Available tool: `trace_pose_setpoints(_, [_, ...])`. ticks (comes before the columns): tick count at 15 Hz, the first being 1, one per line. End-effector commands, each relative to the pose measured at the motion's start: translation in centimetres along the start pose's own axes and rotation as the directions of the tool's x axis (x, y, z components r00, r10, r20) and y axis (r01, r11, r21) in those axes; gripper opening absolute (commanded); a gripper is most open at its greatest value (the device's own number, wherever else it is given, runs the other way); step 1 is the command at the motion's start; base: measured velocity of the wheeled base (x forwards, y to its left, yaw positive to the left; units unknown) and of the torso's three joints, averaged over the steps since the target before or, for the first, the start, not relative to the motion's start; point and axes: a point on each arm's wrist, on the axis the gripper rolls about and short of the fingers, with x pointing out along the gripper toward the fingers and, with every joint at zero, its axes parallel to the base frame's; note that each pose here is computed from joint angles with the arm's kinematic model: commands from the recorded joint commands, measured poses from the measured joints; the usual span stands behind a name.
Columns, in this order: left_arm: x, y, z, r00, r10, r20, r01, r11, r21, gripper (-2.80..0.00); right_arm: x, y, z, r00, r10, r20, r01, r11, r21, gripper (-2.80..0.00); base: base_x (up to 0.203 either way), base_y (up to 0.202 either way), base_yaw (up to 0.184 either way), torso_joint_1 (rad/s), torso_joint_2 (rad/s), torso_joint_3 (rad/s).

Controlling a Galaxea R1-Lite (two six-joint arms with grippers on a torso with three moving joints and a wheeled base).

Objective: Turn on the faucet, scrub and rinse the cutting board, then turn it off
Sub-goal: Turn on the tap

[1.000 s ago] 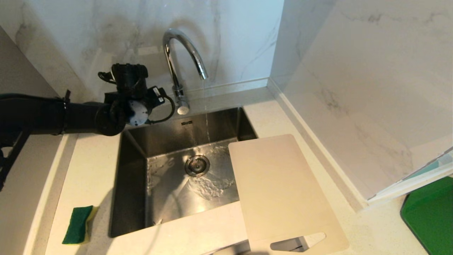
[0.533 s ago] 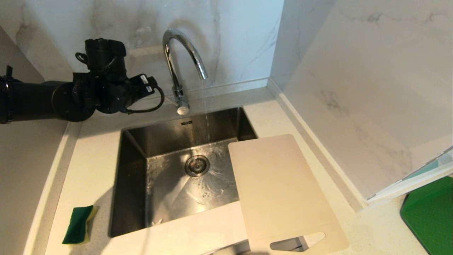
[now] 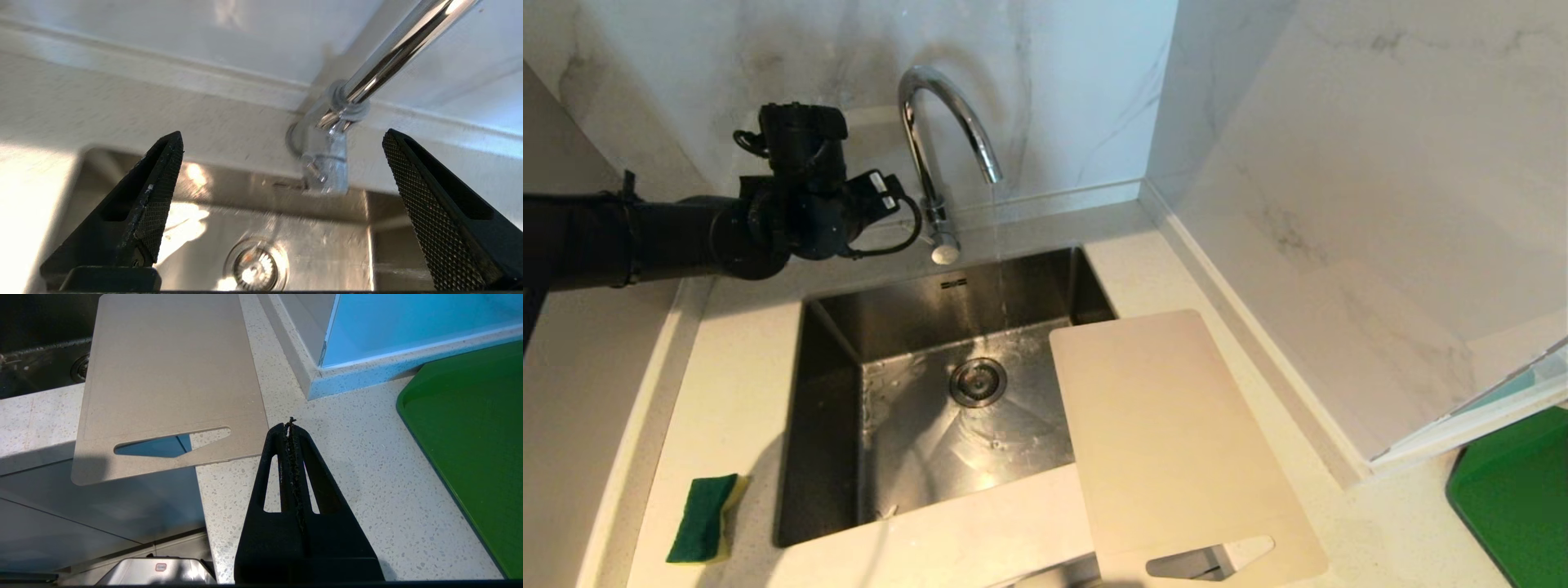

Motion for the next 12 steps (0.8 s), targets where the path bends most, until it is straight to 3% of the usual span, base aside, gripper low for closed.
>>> trace_pose_setpoints(1, [2.0, -0.1, -2.9, 1.000, 0.013, -0.011, -0.013, 1.000, 0.009, 0.00, 0.0, 0.0, 0.0, 1.000, 0.000, 0.001, 0.000, 1.000, 0.000, -2.80, 0.000, 0.000, 0.000, 0.000, 0.00, 0.000])
trace_pose_setpoints(4, [3.4, -0.1, -4.8, 1.000, 0.010, 0.008, -0.010, 1.000, 0.012, 0.00, 0.0, 0.0, 0.0, 1.000, 0.000, 0.002, 0.000, 1.000, 0.000, -2.80, 0.000, 0.000, 0.000, 0.000, 0.00, 0.000])
trace_pose_setpoints(8, [5.0, 0.3, -6.5, 0.997, 0.021, 0.072, -0.026, 0.998, 0.064, 0.00, 0.0, 0.0, 0.0, 1.000, 0.000, 0.001, 0.000, 1.000, 0.000, -2.80, 0.000, 0.000, 0.000, 0.000, 0.00, 0.000])
trace_pose_setpoints(12, [6.3, 1.3, -8.1, 0.997, 0.044, 0.058, -0.048, 0.996, 0.079, 0.00, 0.0, 0.0, 0.0, 1.000, 0.000, 0.000, 0.000, 1.000, 0.000, -2.80, 0.000, 0.000, 0.000, 0.000, 0.00, 0.000])
